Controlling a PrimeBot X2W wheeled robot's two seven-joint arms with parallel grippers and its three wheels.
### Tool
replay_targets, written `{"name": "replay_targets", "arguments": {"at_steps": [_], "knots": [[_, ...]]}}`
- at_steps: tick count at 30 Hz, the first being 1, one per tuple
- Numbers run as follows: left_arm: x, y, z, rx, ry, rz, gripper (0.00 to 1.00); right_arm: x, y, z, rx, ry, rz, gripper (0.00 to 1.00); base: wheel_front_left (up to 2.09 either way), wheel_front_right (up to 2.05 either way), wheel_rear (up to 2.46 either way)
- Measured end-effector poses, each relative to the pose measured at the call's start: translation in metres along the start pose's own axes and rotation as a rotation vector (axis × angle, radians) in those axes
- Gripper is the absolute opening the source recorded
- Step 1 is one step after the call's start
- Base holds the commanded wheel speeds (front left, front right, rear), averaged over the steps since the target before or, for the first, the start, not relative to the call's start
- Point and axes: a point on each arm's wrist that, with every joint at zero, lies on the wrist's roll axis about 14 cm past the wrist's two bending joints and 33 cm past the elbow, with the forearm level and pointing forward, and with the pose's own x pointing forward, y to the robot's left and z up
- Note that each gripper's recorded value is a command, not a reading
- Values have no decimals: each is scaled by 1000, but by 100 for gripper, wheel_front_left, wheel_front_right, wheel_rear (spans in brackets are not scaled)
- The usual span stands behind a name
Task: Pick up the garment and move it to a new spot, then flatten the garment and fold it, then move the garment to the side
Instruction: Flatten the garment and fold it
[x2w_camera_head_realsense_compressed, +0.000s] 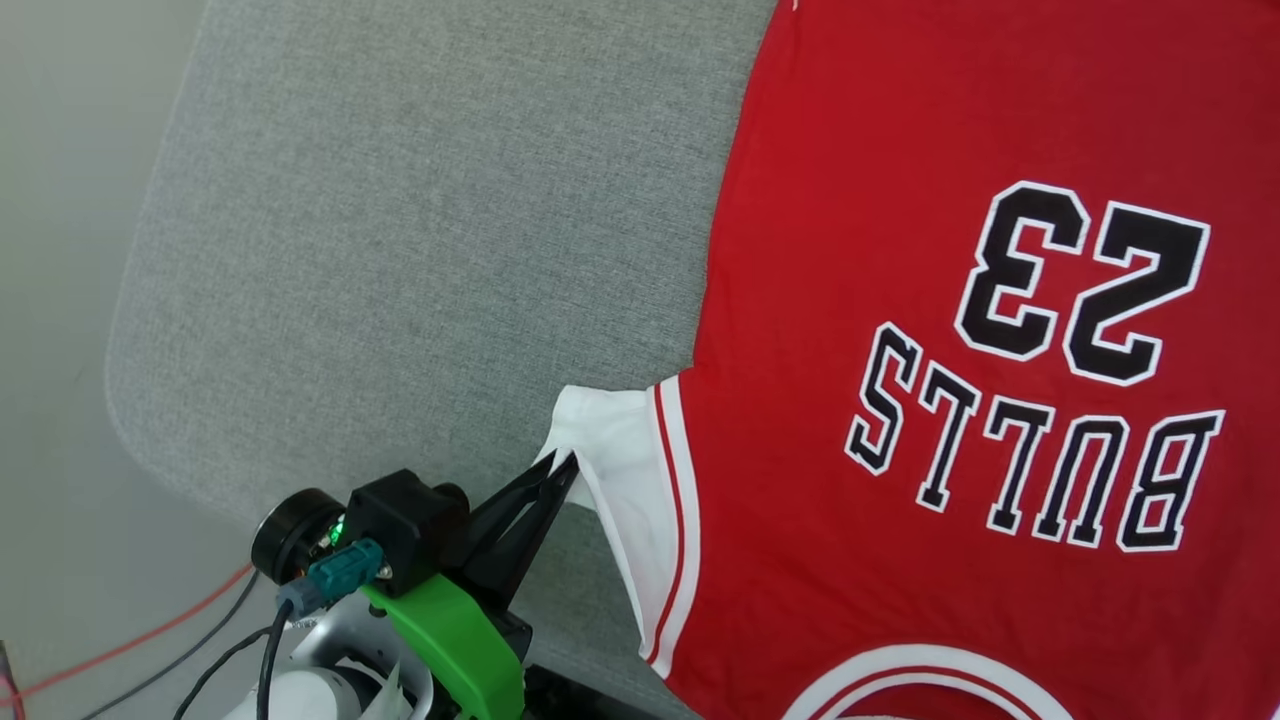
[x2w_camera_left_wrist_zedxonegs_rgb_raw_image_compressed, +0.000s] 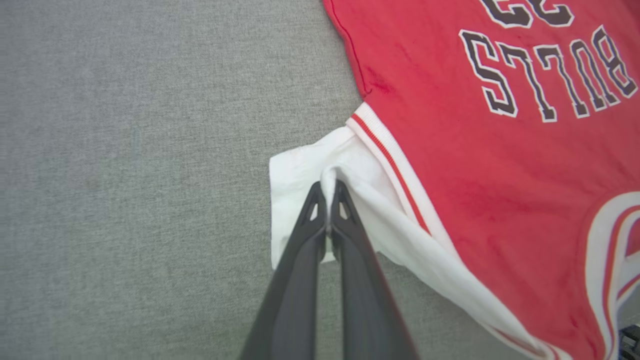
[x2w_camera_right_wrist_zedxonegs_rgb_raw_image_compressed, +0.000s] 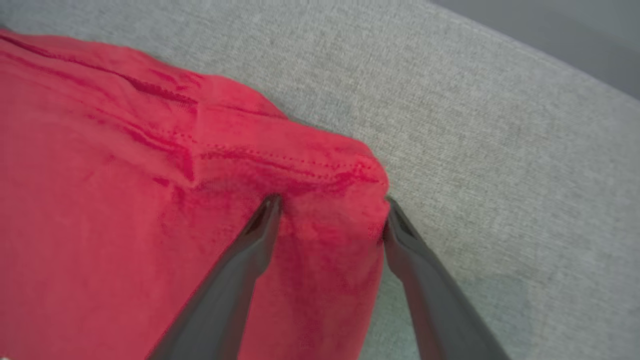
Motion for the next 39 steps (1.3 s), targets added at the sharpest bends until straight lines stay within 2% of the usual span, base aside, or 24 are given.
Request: {"name": "replay_targets", "arguments": {"at_steps": [1, 2, 3, 14, 20, 28, 39], "knots": [[0, 2, -1, -1, 3, 7, 0, 2, 1, -1, 0, 10, 3, 44, 0, 0, 0], [-1, 3, -2, 1, 6, 13, 0, 4, 1, -2, -2, 16, 4, 30, 0, 0, 0], [-1, 5, -3, 15, 9, 19, 0, 5, 2, -2, -6, 20, 6, 0, 0, 0, 0], [-3, 5, 3, 38, -17, 19, 0, -7, 10, -12, -10, 15, 15, 0, 0, 0, 0], [-8, 3, 15, 57, -61, 17, 0, -25, 6, -30, -10, 23, -4, 0, 0, 0, 0], [-15, 2, 25, 99, -103, 12, 0, -59, -10, -78, 28, 46, -39, 0, 0, 0, 0], [-30, -23, 34, 122, -164, -49, 0, -126, -33, -159, 145, 17, -81, 0, 0, 0, 0]]}}
